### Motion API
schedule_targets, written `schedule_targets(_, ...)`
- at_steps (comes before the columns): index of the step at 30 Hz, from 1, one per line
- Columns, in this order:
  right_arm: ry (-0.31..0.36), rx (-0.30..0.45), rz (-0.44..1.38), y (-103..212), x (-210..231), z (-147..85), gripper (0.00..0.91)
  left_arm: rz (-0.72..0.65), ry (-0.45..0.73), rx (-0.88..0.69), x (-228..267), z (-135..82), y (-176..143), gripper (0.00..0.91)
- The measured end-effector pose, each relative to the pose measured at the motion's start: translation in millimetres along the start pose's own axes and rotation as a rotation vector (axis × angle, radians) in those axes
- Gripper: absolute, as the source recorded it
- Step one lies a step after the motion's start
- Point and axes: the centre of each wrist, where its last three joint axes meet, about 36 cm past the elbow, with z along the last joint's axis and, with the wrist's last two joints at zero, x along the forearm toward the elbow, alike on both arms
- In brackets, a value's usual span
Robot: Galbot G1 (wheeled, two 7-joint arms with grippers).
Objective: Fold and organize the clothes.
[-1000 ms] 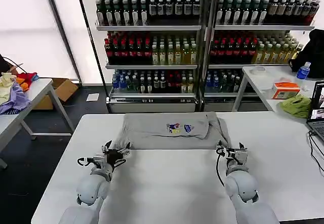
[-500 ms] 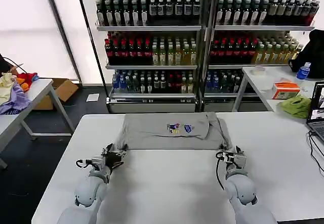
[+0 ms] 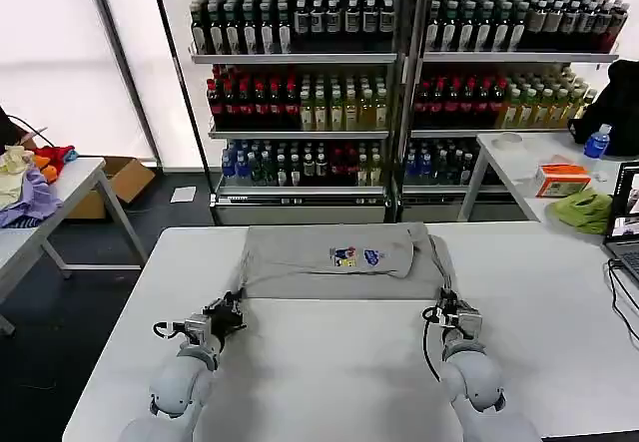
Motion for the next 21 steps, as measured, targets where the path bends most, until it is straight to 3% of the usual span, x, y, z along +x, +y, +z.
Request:
schedule_targets(10,-0.026,-0.007,-0.011,-2,30,-11,0.0,-0.012,-0.019,-0.029,22,3,-3,0.0)
schedule_targets(17,-0.093,-0.015,-0.013,-3,68,-26,0.0,-0.016,-0.044,-0.041,53,-3,-9,0.0)
schedule_targets(21,-0.109,-0.018,-0.021,0,91,-23,0.0,-0.018,-0.066,-0.056,79,-10,-11,0.0)
